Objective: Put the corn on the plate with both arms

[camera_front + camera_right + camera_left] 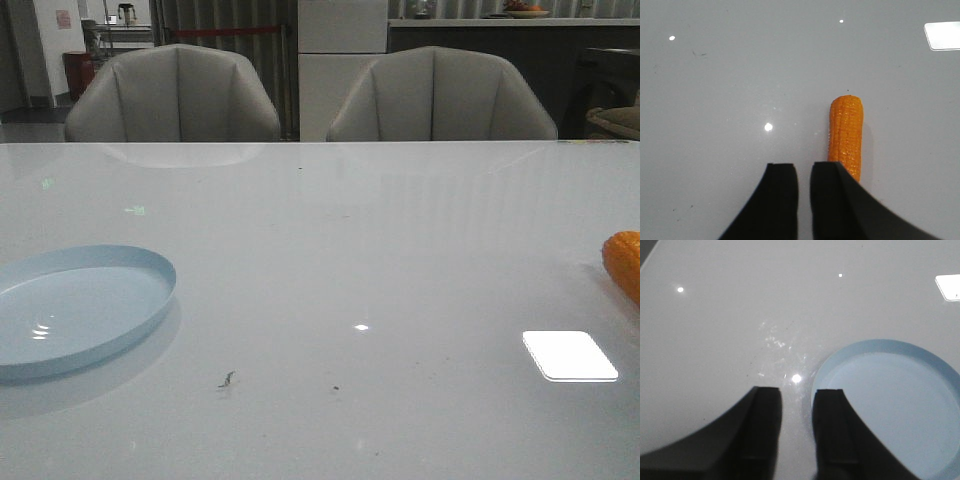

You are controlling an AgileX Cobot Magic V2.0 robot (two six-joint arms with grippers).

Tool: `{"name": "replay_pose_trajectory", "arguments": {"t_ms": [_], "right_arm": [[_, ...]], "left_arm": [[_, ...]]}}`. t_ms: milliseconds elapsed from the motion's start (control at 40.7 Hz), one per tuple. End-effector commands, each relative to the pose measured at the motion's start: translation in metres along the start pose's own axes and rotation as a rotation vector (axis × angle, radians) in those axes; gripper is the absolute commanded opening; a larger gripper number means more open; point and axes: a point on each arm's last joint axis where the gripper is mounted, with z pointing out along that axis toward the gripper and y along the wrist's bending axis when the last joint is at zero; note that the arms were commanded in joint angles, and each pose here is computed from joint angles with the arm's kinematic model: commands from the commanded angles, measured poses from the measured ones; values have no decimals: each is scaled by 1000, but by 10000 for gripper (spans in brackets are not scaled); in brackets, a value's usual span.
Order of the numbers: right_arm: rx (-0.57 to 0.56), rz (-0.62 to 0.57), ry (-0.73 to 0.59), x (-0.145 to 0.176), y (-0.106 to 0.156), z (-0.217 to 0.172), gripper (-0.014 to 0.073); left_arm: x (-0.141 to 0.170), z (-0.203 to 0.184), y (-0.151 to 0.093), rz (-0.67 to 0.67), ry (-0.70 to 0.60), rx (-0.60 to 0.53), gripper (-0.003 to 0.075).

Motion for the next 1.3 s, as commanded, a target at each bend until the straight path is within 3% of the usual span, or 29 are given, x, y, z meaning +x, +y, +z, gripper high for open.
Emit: {"name": "replay_pose_trajectory", "arguments": {"t_ms": [0,74,295,540,737,982,1277], "right_arm": [[10,-9,-92,-17,0,-5,410],[10,-9,-93,-17,0,-5,431],[10,-8,-92,-17,0,-5,426],[8,-5,-89,-17,0,-5,426],[7,-5,-84,-17,0,-5,426],[0,-6,-46,-13,1,-5,426],[-4,-6,-25,-11,1,-4,426]], "left_arm": [[-14,0,1,-43,-61,0,505],[-13,2,0,-107,-50,11,577],[-16,14,-3,-320,13,53,575],[-37,55,-5,-271,238,88,575],[-45,105,-1,-241,327,76,575],[-28,154,-3,-242,448,74,575],[-7,175,-5,-244,538,74,574]]}}
